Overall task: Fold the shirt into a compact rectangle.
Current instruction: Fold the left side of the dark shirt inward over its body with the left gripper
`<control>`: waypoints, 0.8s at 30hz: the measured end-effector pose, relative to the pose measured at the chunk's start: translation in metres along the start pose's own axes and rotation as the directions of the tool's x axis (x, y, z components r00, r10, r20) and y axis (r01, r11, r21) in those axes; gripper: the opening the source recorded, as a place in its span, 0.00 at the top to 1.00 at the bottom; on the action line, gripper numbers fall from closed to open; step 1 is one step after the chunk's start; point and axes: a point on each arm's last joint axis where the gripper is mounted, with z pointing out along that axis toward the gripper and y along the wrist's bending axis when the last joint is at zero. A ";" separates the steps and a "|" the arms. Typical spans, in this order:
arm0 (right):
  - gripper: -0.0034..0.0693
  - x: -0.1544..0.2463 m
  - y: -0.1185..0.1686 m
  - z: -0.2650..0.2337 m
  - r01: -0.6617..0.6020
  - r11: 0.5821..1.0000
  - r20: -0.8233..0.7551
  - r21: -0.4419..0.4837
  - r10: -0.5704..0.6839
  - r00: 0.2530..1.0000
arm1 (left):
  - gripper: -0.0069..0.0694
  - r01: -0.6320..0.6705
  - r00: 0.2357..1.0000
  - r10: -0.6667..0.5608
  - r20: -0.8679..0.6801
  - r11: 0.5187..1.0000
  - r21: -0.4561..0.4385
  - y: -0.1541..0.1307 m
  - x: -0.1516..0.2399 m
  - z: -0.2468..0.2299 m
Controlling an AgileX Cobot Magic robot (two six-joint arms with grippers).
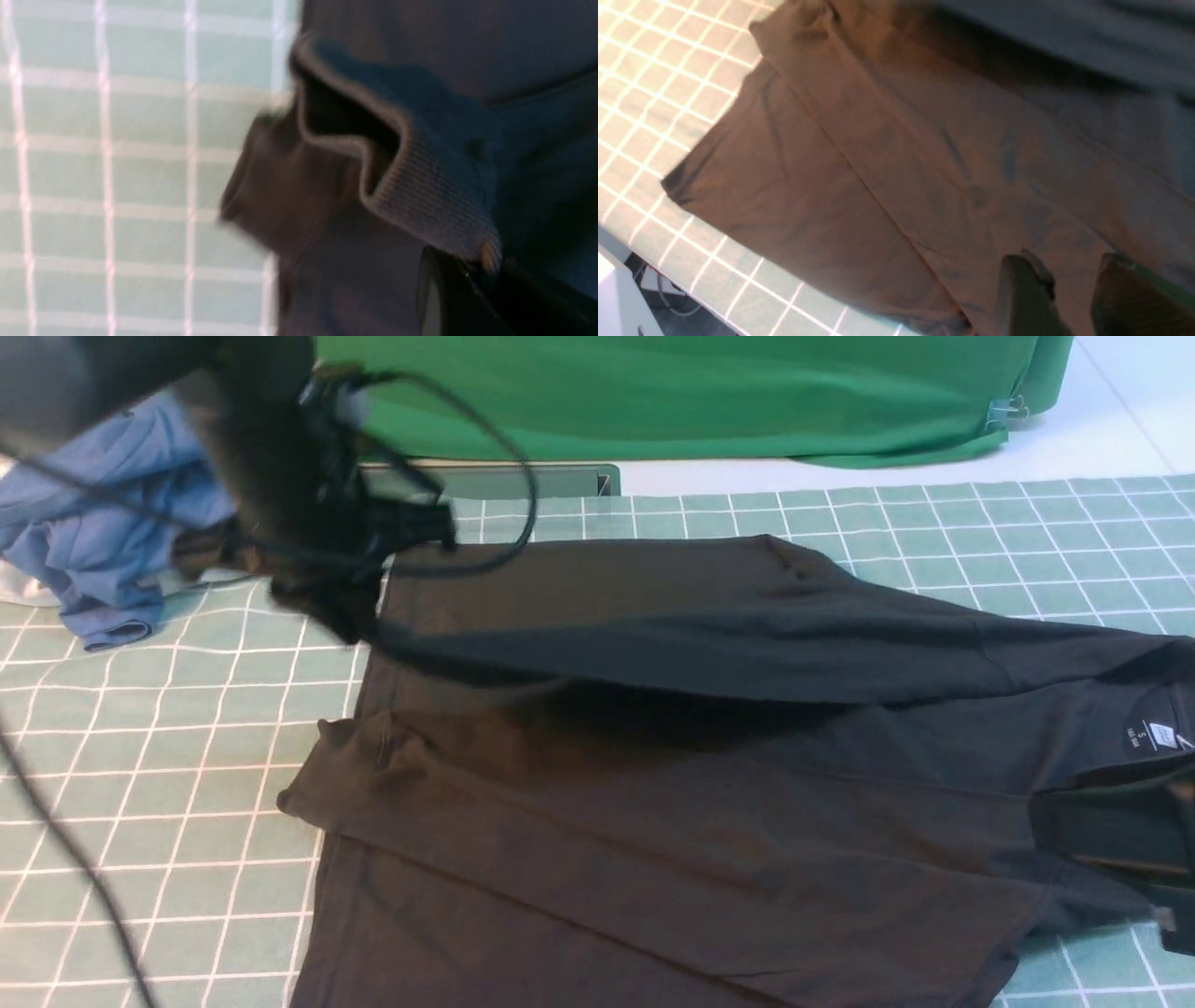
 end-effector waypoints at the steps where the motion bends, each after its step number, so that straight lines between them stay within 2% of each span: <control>1: 0.62 0.001 0.000 -0.002 0.001 1.000 0.007 -0.002 -0.001 1.000 | 0.87 0.008 1.000 -0.008 -0.006 1.000 -0.007 0.003 0.007 0.003; 6: 0.62 0.002 0.001 -0.008 0.004 1.000 0.029 -0.008 -0.004 1.000 | 0.87 0.050 0.998 -0.050 -0.050 0.999 -0.001 0.013 0.042 0.030; 7: 0.62 0.002 0.001 -0.009 0.005 1.000 0.033 -0.009 -0.005 0.999 | 0.87 0.065 0.994 -0.066 -0.092 0.998 -0.010 0.017 0.059 0.048; 11: 0.62 0.002 0.001 -0.010 0.005 1.000 0.035 -0.010 -0.005 0.999 | 0.87 0.083 0.988 -0.085 -0.131 0.996 -0.021 0.023 0.080 0.074; 18: 0.62 0.001 0.001 -0.010 -0.021 1.000 0.043 -0.013 0.021 0.999 | 0.86 0.110 0.981 -0.111 -0.161 0.994 -0.020 0.026 0.093 0.086; 21: 0.62 0.001 0.001 -0.010 -0.028 0.999 0.051 -0.014 0.029 0.998 | 0.80 0.092 0.982 -0.093 -0.162 0.996 -0.017 0.026 0.093 0.086; 23: 0.62 0.001 0.001 -0.010 -0.029 0.999 0.051 -0.014 0.030 0.998 | 0.70 0.076 0.984 -0.077 -0.162 0.997 -0.016 0.026 0.093 0.086; 24: 0.62 0.001 0.001 -0.010 -0.029 0.999 0.051 -0.014 0.030 0.998 | 0.69 0.075 0.984 -0.077 -0.162 0.997 -0.015 0.026 0.093 0.086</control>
